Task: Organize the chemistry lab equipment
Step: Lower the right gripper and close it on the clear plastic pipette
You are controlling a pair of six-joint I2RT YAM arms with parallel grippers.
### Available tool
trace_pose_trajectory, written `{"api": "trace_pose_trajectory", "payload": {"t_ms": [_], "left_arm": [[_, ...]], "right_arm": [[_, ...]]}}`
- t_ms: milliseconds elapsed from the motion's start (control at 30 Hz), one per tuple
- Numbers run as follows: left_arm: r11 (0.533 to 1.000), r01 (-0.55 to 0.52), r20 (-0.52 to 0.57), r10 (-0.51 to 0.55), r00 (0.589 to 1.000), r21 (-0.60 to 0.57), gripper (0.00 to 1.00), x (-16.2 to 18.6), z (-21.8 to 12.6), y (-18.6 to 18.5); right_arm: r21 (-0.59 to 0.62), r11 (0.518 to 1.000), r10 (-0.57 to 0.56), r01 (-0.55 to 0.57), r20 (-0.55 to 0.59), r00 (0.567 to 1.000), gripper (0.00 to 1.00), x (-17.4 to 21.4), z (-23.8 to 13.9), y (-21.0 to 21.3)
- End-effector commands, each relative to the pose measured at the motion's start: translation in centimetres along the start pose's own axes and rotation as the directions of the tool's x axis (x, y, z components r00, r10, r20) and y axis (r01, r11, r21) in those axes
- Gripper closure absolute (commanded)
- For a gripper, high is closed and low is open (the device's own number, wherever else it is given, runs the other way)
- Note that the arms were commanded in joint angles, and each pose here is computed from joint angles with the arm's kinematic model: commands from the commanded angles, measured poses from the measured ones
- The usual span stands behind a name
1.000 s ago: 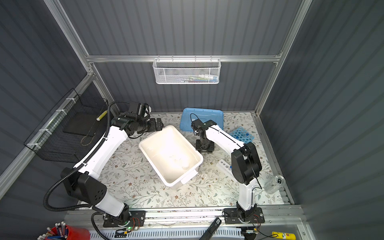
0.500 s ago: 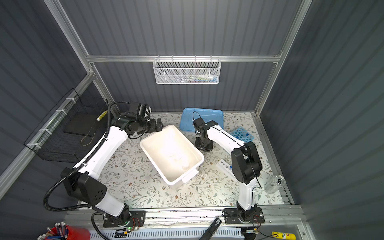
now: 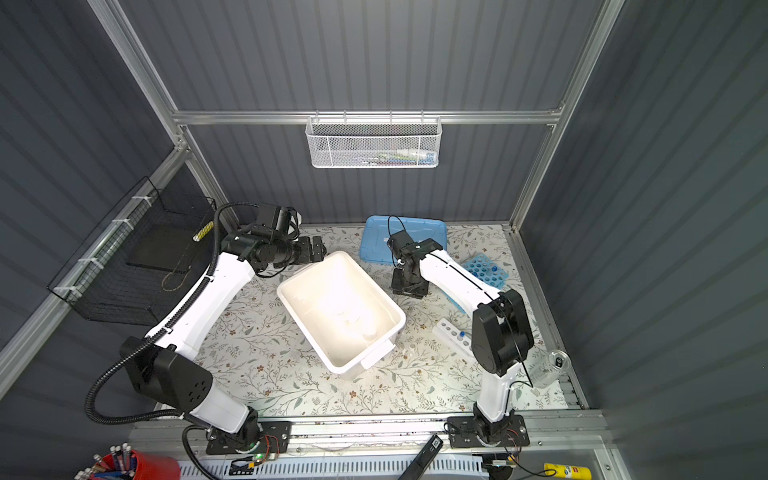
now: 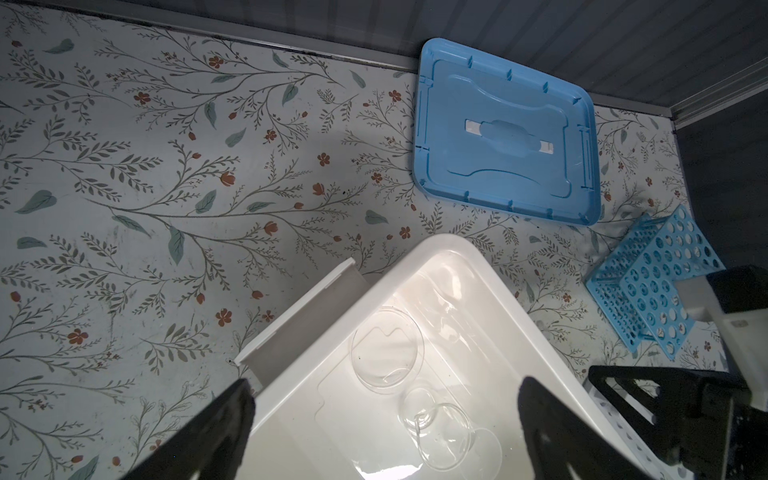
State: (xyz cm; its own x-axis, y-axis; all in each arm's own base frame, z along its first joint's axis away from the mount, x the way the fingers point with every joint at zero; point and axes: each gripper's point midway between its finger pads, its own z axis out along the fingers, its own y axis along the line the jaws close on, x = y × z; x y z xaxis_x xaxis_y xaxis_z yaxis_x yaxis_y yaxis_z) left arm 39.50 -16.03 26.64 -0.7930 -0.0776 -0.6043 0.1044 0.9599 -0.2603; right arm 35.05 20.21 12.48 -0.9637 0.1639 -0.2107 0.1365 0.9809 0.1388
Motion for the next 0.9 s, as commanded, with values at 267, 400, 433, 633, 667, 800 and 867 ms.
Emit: {"api": "trace_pose_trajectory", "payload": {"t_ms": [267, 400, 433, 633, 667, 800, 867], "left_arm": [[1.0, 0.002, -0.049, -0.001, 0.999, 0.029, 0.0, 0.1, 0.2, -0.9], [0.999, 0.001, -0.056, 0.001, 0.998, 0.034, 0.0, 0.3, 0.3, -1.0], [0.999, 0.001, -0.059, 0.001, 0.998, 0.037, 0.0, 0.4, 0.4, -1.1], [0.999, 0.002, -0.06, 0.001, 0.998, 0.042, 0.0, 0.5, 0.4, -1.1], [0.999, 0.001, -0.059, 0.001, 0.998, 0.042, 0.0, 0.4, 0.3, -1.2], [0.999, 0.001, -0.059, 0.002, 0.998, 0.042, 0.0, 0.6, 0.2, -1.1], [0.999, 0.001, -0.058, 0.002, 0.998, 0.038, 0.0, 0.6, 0.1, -1.0]], "right_arm": [[0.142, 0.988, 0.089, -0.069, -0.141, 0.986, 0.58, 1.7, 5.1, -3.0], [0.164, 0.984, 0.091, -0.066, -0.149, 0.985, 0.59, 1.5, 6.2, -3.1], [0.172, 0.983, 0.095, -0.068, -0.151, 0.984, 0.59, 1.5, 6.4, -3.2], [0.196, 0.978, 0.114, -0.077, -0.184, 0.976, 0.6, 2.2, 8.4, -3.8], [0.196, 0.978, 0.112, -0.074, -0.188, 0.976, 0.6, 2.2, 8.6, -3.7], [0.188, 0.979, 0.112, -0.076, -0.186, 0.976, 0.61, 1.9, 9.6, -3.5], [0.195, 0.978, 0.113, -0.074, -0.194, 0.974, 0.62, 1.8, 10.2, -3.6]]}}
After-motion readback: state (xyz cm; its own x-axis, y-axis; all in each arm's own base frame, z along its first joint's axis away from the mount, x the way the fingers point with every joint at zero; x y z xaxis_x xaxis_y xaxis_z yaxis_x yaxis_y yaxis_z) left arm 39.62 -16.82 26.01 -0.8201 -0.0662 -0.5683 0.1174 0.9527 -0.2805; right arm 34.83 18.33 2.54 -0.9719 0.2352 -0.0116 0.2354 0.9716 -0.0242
